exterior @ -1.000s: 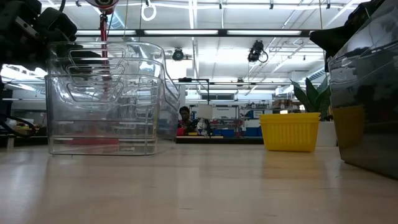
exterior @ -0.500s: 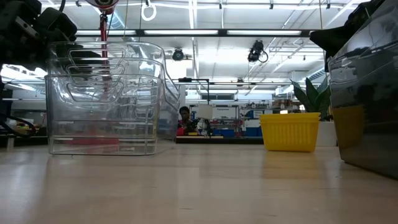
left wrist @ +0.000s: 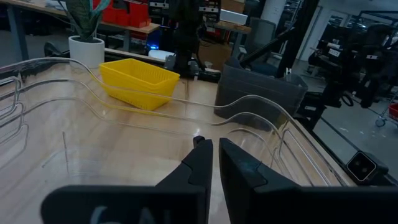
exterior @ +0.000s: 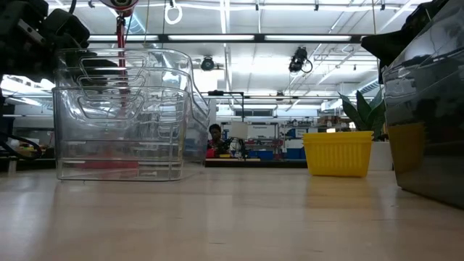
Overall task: Stack baskets by color
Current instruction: Return to Home Position
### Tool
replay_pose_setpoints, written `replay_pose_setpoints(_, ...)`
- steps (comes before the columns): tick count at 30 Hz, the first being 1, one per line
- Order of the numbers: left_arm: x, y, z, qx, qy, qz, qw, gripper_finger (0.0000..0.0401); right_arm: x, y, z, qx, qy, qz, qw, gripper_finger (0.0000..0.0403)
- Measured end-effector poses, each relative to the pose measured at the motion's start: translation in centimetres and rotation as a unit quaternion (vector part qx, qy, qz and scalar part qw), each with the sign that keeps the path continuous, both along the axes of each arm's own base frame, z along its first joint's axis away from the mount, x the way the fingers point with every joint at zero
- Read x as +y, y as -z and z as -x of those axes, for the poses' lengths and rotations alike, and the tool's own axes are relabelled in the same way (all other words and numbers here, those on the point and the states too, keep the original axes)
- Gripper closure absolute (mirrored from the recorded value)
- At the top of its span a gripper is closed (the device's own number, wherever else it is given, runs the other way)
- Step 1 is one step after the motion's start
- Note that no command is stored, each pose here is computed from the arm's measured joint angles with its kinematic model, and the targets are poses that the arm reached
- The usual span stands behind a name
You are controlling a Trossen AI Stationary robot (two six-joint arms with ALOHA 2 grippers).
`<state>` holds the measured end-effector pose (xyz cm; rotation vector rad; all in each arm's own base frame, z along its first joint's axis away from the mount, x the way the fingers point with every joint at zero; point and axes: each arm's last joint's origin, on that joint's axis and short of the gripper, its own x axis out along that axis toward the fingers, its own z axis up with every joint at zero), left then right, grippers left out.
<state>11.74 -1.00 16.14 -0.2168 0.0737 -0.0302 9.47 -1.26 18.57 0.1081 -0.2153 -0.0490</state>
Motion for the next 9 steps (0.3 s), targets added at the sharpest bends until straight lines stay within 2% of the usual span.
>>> replay_pose_setpoints(9,0.0,0.0,0.0,0.0,0.0,0.0,1.0,0.0375,0.0,0.0,0.0,0.0,0.0,0.0,1.0,0.0384)
